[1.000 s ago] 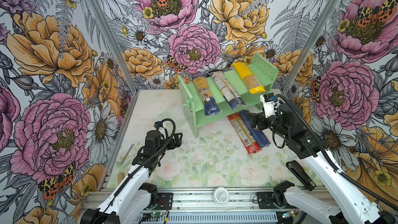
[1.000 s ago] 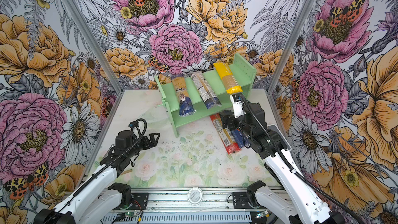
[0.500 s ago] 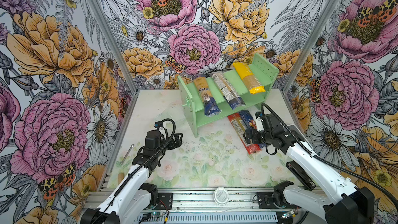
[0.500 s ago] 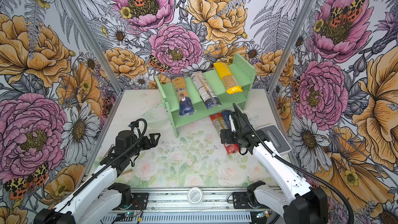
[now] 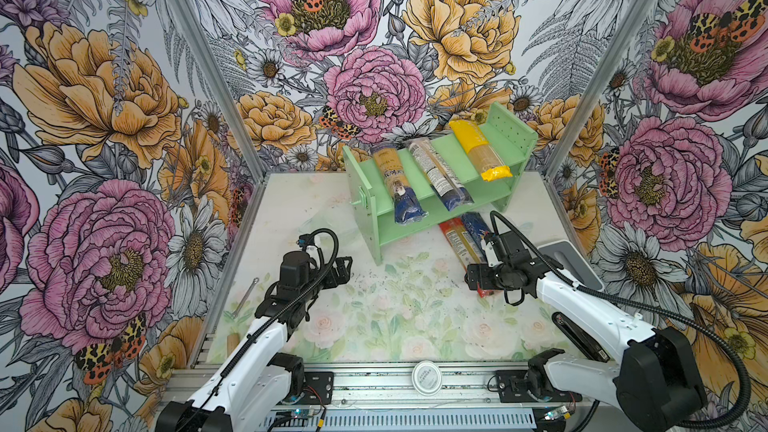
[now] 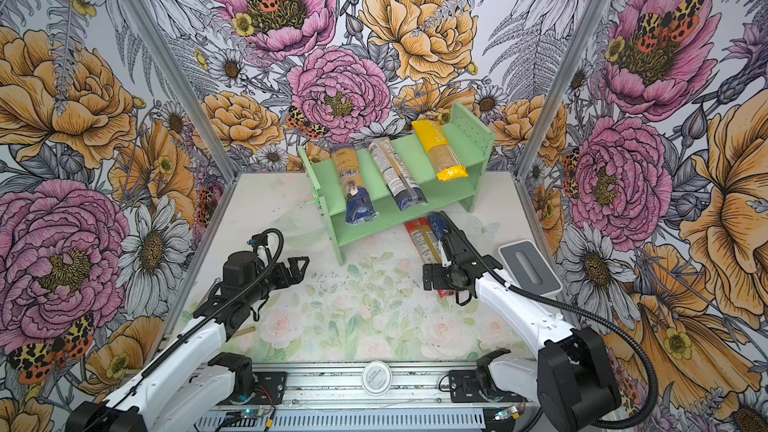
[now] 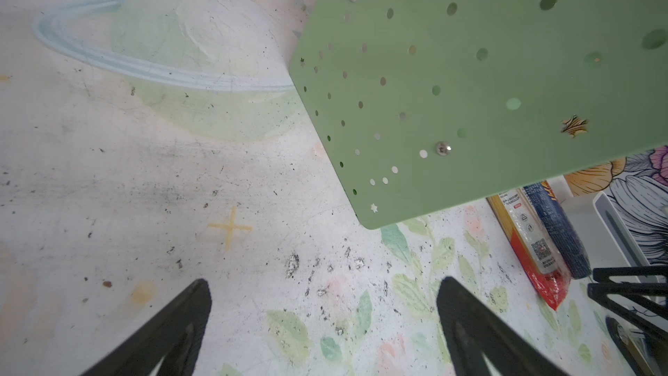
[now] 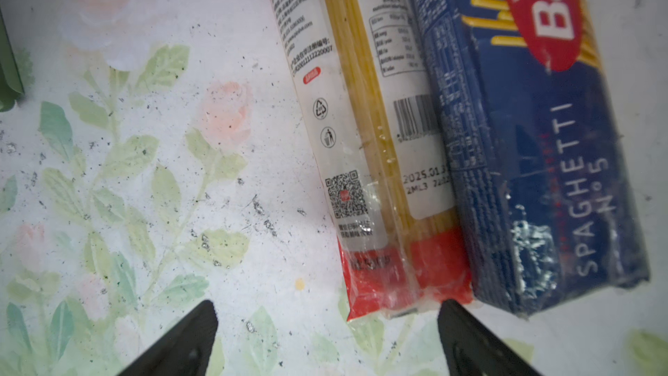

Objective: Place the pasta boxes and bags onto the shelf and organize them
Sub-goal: 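Move the right gripper down over the red-and-white spaghetti bag, then close the right gripper on the red-and-white bag's near end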

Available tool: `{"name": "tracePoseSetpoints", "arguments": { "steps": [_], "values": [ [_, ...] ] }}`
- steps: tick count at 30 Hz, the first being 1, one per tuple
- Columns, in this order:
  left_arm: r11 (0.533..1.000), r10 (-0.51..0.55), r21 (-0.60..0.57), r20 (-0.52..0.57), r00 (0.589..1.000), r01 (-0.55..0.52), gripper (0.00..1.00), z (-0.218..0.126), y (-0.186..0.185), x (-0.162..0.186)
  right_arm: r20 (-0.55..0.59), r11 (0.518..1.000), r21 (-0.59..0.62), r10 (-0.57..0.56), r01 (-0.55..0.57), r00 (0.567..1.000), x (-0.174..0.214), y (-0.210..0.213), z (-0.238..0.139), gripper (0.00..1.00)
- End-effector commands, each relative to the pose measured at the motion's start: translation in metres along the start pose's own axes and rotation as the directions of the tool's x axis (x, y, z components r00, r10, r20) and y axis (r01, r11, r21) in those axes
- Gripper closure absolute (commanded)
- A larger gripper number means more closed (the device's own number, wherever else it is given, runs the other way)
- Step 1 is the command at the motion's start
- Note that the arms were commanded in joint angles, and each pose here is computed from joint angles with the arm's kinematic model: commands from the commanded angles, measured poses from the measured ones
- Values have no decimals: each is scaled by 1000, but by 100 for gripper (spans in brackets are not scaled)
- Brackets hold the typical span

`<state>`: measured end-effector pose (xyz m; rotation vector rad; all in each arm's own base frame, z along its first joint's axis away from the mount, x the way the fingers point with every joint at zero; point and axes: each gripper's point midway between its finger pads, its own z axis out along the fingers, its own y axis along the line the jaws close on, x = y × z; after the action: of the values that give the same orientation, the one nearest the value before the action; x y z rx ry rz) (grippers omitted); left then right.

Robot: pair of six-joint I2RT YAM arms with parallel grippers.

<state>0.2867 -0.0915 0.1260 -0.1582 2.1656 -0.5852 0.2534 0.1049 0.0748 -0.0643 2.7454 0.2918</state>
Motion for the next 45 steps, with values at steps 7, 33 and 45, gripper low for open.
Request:
{"name": "tracePoseSetpoints", "arguments": {
  "steps": [7, 33, 45],
  "values": [
    [1000, 8, 5, 1, 1000, -8, 1, 0, 2, 0, 20, 996, 46, 81, -82, 997, -5, -16, 16, 1],
    [1000, 7, -6, 10, 1000, -7, 1, -3, 3, -1, -3, 997, 6, 80, -80, 997, -19, -3, 54, 1],
    [1000, 5, 4, 6, 1000, -5, 1, 0, 1, -3, 69, 997, -72, -17, 22, 997, -3, 27, 44, 2]
  ]
}}
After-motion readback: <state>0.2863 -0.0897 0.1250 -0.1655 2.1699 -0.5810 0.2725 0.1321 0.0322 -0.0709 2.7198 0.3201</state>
